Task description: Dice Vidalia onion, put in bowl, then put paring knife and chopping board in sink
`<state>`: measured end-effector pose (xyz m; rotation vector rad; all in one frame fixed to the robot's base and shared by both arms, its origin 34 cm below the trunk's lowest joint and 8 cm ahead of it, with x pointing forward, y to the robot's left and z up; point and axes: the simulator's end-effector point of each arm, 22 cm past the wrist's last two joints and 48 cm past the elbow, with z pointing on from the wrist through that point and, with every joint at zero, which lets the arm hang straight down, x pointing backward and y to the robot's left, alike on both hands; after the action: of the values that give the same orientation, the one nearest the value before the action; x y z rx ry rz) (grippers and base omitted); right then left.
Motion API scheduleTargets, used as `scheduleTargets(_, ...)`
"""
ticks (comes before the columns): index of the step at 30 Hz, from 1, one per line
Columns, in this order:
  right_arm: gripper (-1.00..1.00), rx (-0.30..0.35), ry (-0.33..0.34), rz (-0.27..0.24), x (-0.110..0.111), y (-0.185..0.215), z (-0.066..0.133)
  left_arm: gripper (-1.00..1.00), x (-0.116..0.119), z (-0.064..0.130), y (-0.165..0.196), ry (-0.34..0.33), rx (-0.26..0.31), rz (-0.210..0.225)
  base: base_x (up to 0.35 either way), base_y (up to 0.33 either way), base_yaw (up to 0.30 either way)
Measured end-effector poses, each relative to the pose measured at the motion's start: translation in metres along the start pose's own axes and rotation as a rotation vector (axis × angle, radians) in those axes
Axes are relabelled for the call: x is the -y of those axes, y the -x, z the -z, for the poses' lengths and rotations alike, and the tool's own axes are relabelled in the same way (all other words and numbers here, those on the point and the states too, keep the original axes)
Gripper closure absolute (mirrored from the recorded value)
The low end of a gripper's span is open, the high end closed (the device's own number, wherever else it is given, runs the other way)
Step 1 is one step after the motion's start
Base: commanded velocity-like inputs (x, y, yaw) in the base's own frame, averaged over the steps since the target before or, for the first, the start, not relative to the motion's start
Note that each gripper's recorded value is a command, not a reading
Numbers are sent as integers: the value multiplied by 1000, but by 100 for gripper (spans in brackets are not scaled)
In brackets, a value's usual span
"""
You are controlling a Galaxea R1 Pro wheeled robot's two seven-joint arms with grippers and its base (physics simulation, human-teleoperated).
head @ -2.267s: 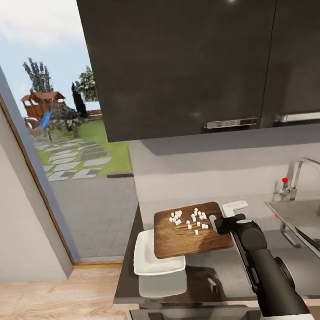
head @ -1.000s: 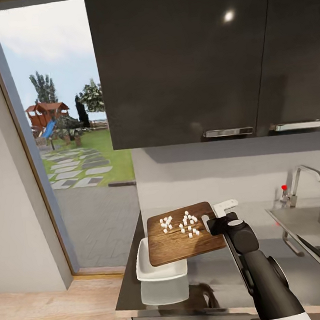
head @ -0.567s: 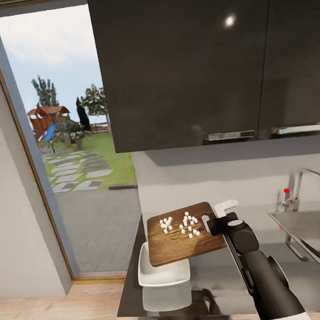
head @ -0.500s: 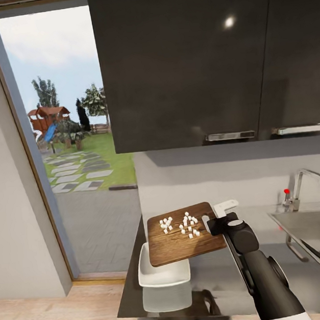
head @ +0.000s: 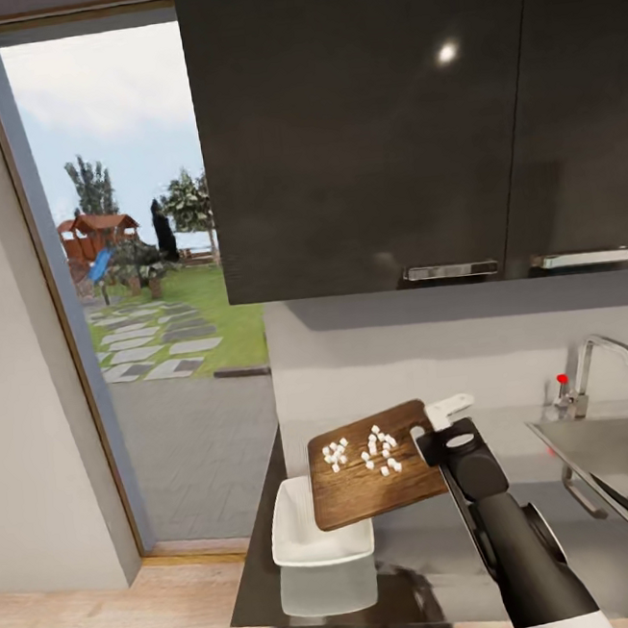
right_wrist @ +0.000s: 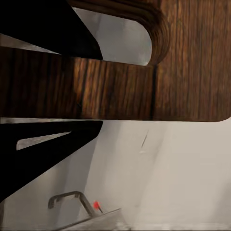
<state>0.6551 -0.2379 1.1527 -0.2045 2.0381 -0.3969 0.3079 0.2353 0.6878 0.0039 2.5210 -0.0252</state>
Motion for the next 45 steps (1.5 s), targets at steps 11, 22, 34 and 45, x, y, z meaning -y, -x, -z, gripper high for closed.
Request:
scheduleTargets(11, 100, -19, -30, 29, 4, -4, -1, -100, 0, 0, 1, 0, 1, 0, 0, 0, 0)
scheduleTargets(22, 100, 5, 5, 92, -24, 7, 7, -100, 0, 0, 1, 0, 1, 0, -23, 0, 0)
scheduleTargets(34, 100, 6, 5, 92, -25, 8, 8, -100, 0, 0, 0, 0, 0, 0, -7, 0, 0)
scheduleTargets(45, 100, 5, 5, 92, -25, 8, 8, -100, 0, 0, 1, 0, 1, 0, 5, 0, 0)
